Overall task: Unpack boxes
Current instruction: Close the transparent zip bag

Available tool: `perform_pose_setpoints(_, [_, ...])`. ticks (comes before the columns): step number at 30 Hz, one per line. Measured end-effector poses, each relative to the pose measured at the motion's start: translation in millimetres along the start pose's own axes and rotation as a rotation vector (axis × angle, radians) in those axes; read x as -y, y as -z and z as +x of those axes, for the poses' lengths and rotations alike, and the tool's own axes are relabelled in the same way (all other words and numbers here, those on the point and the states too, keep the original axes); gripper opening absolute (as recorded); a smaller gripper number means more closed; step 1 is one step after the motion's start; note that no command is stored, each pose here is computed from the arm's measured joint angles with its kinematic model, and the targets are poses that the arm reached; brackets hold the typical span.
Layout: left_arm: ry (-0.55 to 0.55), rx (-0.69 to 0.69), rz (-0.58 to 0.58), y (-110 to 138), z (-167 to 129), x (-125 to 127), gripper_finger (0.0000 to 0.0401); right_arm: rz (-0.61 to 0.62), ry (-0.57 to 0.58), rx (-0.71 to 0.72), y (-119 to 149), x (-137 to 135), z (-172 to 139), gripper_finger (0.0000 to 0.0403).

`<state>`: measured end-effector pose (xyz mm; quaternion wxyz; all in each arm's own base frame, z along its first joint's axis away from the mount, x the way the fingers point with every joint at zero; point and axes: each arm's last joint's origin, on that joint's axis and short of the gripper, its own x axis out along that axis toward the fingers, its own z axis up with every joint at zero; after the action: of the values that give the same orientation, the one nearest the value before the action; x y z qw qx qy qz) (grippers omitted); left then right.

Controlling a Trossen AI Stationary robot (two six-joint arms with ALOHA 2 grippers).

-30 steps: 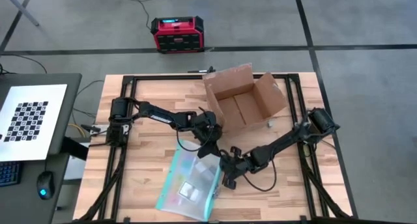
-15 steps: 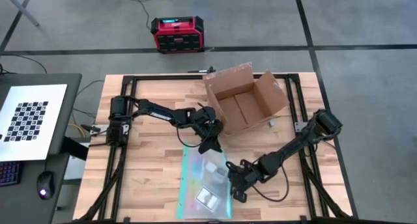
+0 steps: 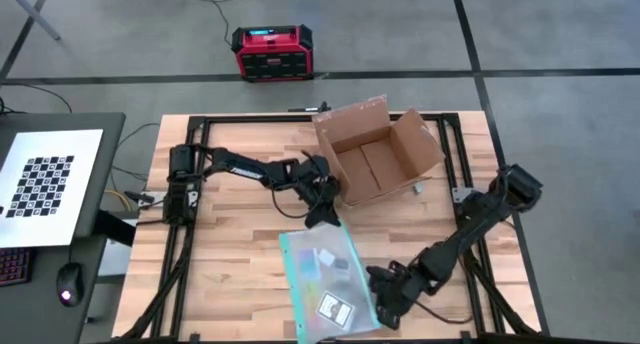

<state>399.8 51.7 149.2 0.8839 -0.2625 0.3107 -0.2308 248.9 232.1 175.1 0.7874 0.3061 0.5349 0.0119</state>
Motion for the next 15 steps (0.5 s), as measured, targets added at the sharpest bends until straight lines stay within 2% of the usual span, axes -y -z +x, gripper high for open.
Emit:
perform_pose_setpoints(4, [-0.016, 0.002, -0.017, -0.5, -4.9, -5.6, 0.0001, 0.038, -0.008, -0.039, 18.0, -6.2, -1.0, 0.0000])
perform_pose_setpoints(8, [0.016, -0.007, -0.007, -0.5, -7.5, -7.3, 0.0000, 0.078, -0.032, -0.067, 29.4, -11.6, -2.0, 0.0000])
perform_pose_setpoints(12, [0.070, -0.025, -0.041, 0.1, -7.1, -5.3, 0.0000, 0.097, 0.015, -0.031, 24.7, -6.5, -1.5, 0.0005])
perform_pose_setpoints(15, [0.122, -0.059, -0.019, -1.8, -3.3, 1.4, 0.0015, 0.094, 0.042, -0.014, 10.9, 0.4, -0.5, 0.0029])
